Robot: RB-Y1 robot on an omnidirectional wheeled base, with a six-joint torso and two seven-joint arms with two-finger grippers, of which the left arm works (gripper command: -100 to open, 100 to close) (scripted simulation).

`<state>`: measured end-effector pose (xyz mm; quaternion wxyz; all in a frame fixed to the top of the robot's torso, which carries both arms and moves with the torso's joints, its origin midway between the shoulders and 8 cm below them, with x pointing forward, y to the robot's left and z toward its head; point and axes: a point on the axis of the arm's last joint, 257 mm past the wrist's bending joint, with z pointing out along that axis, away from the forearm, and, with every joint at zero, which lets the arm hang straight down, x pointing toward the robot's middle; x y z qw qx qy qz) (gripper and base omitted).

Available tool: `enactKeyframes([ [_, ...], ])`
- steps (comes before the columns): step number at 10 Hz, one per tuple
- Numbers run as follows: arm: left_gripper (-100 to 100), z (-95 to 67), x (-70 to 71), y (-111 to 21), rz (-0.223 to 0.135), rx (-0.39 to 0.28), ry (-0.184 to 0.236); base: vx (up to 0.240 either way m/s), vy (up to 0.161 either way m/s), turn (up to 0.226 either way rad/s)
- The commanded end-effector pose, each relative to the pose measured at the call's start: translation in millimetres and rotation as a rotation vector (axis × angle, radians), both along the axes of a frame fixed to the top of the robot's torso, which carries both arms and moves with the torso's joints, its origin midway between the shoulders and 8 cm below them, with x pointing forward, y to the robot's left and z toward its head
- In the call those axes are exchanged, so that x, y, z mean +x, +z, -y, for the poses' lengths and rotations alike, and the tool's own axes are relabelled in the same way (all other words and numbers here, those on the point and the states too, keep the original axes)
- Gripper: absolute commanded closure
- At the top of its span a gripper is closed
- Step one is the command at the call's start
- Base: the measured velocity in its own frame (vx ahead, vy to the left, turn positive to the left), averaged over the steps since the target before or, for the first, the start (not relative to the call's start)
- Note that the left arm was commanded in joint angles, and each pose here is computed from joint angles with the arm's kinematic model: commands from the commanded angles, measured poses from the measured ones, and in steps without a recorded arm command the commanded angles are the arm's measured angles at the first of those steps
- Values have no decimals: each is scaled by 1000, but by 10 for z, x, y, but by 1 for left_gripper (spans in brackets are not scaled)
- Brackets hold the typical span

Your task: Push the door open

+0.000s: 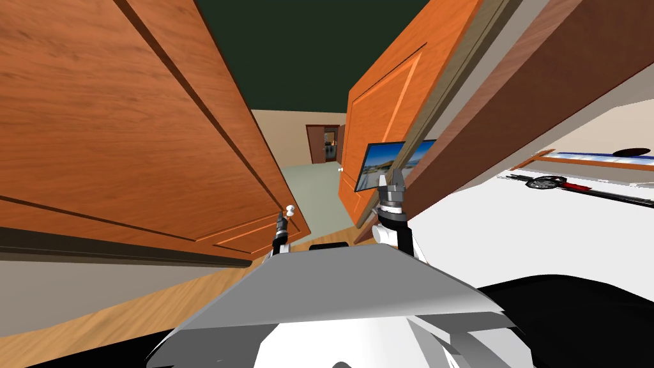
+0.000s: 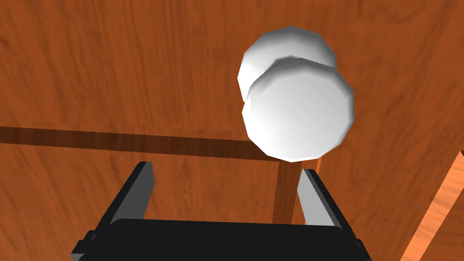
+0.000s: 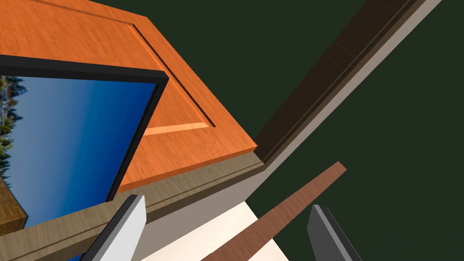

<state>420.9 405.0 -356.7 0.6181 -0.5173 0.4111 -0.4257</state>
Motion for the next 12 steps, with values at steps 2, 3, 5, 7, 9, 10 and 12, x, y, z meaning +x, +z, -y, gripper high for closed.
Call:
enactKeyframes([
  [2, -100, 3, 25, -9, 27, -91, 0, -40, 7, -35],
  [3, -100, 6, 43, -13, 39, -132, 3, -51, 12, -73],
  [5, -100, 8, 61, -19, 59, -197, 3, -54, 8, -25],
  [7, -100, 14, 79, -25, 78, -258, 3, -45, 8, -37],
  [9, -100, 20, 96, -33, 96, -315, 4, -58, 10, -46],
  [10, -100, 26, 114, -41, 112, -366, 6, -49, 4, -36],
  [12, -100, 34, 131, -50, 131, -427, 6, -41, 5, -30],
])
